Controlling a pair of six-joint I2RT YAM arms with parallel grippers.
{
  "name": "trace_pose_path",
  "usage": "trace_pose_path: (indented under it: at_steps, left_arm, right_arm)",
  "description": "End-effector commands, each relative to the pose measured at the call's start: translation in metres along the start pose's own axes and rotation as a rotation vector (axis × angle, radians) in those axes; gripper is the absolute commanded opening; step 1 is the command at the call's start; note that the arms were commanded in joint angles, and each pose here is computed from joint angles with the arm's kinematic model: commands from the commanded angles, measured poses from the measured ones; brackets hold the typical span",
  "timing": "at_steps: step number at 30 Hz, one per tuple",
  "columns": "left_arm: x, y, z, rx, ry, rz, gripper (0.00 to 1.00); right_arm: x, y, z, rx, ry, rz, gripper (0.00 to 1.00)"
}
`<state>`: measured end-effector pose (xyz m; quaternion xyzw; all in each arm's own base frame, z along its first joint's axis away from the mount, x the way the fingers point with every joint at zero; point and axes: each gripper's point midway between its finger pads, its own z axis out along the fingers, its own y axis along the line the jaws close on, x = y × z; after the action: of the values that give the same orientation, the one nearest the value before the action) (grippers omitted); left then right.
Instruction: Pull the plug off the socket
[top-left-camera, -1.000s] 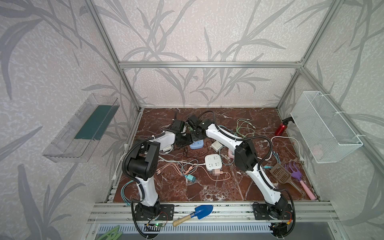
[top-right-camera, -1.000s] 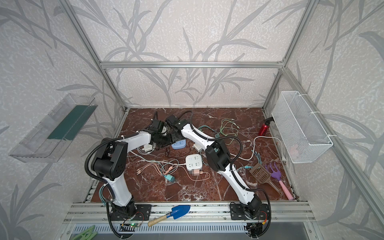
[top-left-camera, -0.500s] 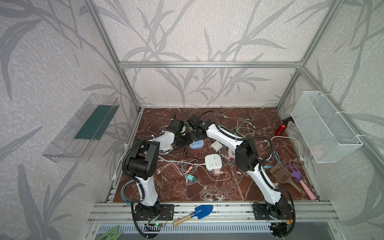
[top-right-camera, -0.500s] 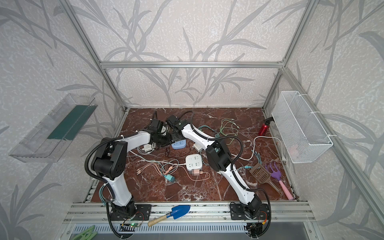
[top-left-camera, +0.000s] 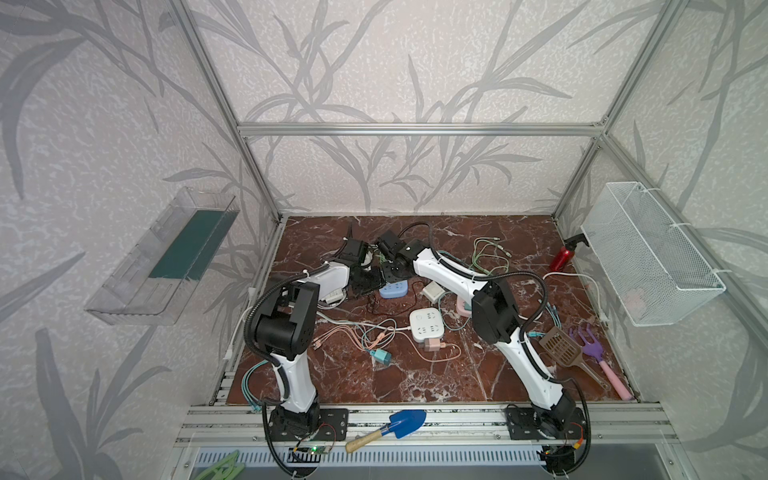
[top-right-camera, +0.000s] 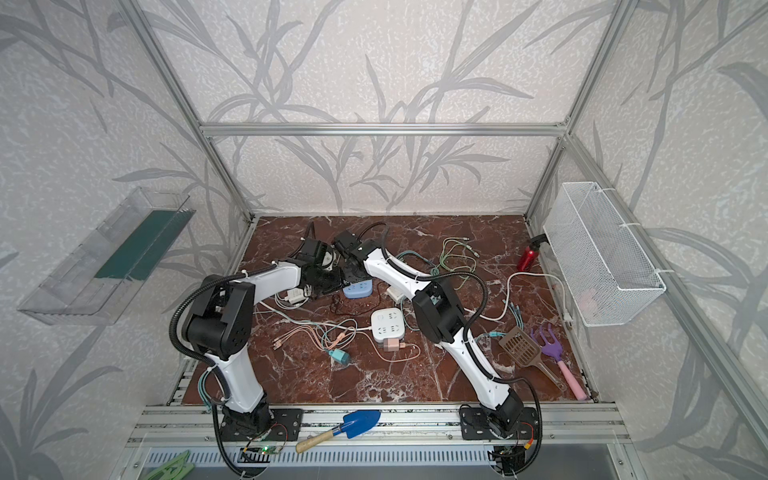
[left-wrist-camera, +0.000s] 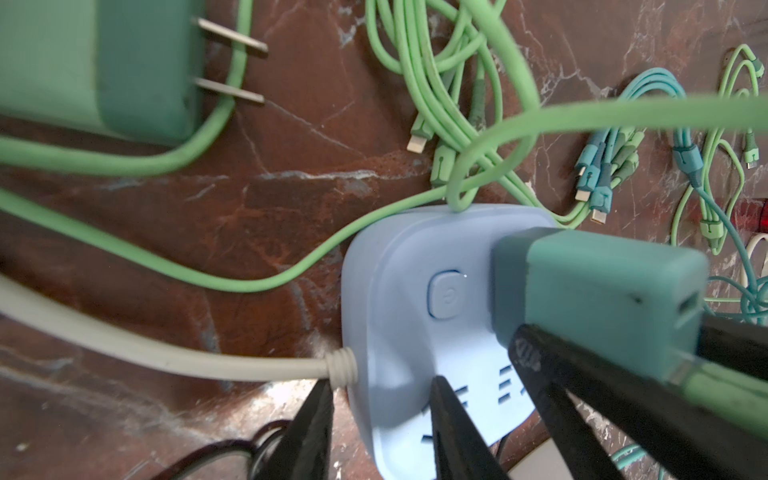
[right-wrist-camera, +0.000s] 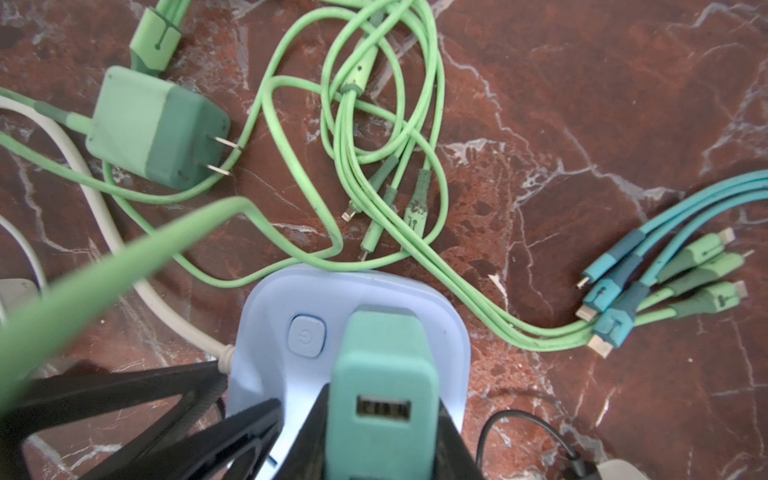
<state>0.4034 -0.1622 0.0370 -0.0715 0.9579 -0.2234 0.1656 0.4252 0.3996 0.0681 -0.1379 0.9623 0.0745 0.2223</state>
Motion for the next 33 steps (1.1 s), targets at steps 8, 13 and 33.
trace_pose_path:
  at_steps: [8,13,33]
  left_arm:
    - [0.043,0.050,0.027,-0.171,0.127,-0.024,0.38]
    - [0.044,0.047,0.028,-0.158,0.132,-0.027,0.38]
    - [0.047,0.042,0.040,-0.099,0.178,-0.064,0.38]
  right_arm:
    - [-0.025,0.035,-0.067,-0.133,-0.109,-0.021,0.09]
    - [-0.023,0.043,-0.061,-0.138,-0.124,-0.049,0.09]
    - [0.004,0.039,-0.043,-0.109,-0.171,-0.056,0.08]
